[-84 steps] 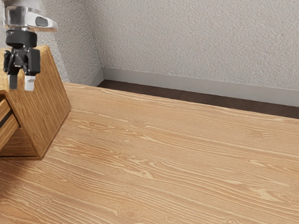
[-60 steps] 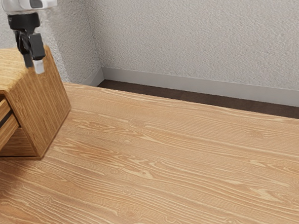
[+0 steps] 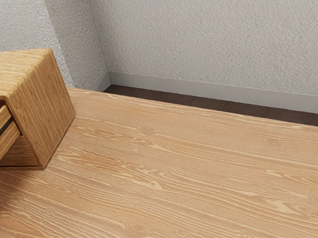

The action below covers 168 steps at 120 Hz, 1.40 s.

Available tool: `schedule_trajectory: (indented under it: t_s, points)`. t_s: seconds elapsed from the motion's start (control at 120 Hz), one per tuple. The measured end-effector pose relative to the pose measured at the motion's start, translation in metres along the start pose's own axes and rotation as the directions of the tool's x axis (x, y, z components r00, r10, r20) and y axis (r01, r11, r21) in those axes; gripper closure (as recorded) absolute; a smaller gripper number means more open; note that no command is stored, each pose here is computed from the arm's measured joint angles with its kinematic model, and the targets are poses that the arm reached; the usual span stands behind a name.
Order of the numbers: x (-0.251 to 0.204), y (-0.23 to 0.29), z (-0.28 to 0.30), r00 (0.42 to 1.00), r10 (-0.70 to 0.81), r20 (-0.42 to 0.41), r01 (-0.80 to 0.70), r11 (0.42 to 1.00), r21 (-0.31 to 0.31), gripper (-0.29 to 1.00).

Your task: Push the drawer handle with one arm to close the drawer

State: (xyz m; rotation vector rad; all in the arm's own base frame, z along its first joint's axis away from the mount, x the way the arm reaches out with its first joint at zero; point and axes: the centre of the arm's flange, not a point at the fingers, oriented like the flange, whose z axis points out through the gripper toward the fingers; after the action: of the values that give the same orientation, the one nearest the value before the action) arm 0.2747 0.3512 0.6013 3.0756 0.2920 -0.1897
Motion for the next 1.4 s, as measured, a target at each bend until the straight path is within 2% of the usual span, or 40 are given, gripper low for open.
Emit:
schedule_trajectory:
  t_s: [0.05,0.1,0.233,0.383,0.483,0.567,0.617,0.758,0.883,0.975,1.067,1.183,1.292,1.4]
  points:
    - [-0.014,-0.016,-0.008,0.997,-0.039,-0.066,0.04,0.999,0.018,0.4]
    - [-0.022,-0.03,-0.006,0.993,-0.068,-0.096,0.071,0.997,0.028,0.49]
    - [-0.035,-0.076,0.016,0.987,-0.127,-0.097,0.134,0.988,0.073,0.65]
    - [-0.082,-0.105,0.005,0.976,-0.166,-0.142,0.184,0.975,0.123,0.73]
    - [-0.103,-0.105,0.024,0.979,-0.169,-0.116,0.181,0.978,0.103,0.75]
    - [-0.138,-0.09,0.029,0.976,-0.171,-0.135,0.184,0.979,0.087,0.77]
    - [-0.143,-0.086,0.037,0.981,-0.161,-0.112,0.171,0.982,0.082,0.77]
    - [-0.107,-0.072,0.064,0.997,-0.081,-0.005,0.081,0.994,0.072,0.78]
    - [-0.108,-0.057,0.08,0.998,-0.054,0.022,0.052,0.997,0.051,0.78]
    - [-0.095,-0.041,0.08,0.999,-0.02,0.046,0.017,0.998,0.058,0.78]
    - [-0.093,-0.028,0.074,0.999,-0.017,0.043,0.015,0.998,0.055,0.78]
    - [-0.07,-0.012,0.075,0.999,-0.012,0.031,0.012,1.0,0.011,0.78]
    - [-0.059,-0.011,0.08,0.999,-0.034,0.023,0.034,0.999,-0.021,0.78]
    - [-0.046,-0.02,0.081,0.998,-0.057,0.017,0.058,0.998,-0.028,0.79]
